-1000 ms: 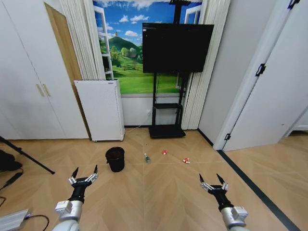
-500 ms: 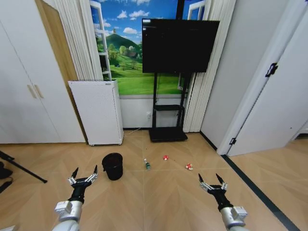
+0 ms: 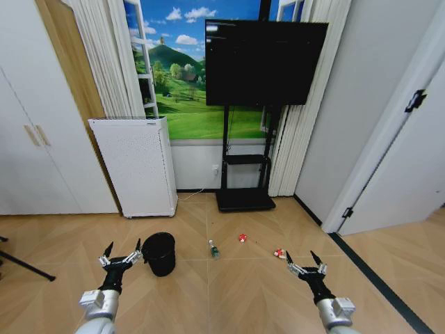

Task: Pick up the trash bin and place the garbage on the floor into it.

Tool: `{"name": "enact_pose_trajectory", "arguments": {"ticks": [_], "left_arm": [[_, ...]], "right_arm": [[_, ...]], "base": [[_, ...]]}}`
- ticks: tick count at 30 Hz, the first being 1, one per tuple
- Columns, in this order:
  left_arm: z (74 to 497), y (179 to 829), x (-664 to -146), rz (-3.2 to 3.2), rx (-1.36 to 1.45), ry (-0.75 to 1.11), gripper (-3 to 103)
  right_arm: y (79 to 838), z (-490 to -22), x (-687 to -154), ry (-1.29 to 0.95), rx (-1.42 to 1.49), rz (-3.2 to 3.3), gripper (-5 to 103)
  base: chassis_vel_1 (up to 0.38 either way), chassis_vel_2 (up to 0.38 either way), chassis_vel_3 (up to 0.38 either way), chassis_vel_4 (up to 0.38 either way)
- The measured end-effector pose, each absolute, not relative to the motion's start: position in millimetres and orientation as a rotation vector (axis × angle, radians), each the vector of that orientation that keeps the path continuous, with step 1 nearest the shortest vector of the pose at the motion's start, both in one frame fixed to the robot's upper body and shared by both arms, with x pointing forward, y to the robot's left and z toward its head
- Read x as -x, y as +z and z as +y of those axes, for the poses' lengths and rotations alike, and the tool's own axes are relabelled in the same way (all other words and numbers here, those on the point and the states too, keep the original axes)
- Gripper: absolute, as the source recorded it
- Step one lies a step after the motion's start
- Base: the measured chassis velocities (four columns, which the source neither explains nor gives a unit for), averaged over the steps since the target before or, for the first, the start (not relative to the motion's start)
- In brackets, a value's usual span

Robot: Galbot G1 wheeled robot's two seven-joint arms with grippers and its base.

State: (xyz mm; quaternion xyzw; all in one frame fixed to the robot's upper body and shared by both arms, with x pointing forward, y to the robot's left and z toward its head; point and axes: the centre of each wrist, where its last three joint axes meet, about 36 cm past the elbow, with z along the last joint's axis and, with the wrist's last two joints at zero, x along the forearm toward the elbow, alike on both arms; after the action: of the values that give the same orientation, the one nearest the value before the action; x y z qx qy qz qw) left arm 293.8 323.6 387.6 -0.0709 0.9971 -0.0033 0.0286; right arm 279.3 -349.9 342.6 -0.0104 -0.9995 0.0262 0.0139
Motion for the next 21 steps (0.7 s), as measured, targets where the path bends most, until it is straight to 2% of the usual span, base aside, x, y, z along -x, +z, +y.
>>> {"name": "enact_pose_trajectory", "arguments": {"ticks": [21], "left_arm": [[324.2, 385.8, -296.2, 3.077, 0.222, -0.013, 100]], "right_arm": [[341.1, -349.6, -281.2, 0.082, 0.013, -3.116, 100]], "base": [[-0.222, 0.226, 0.218, -0.218]]}}
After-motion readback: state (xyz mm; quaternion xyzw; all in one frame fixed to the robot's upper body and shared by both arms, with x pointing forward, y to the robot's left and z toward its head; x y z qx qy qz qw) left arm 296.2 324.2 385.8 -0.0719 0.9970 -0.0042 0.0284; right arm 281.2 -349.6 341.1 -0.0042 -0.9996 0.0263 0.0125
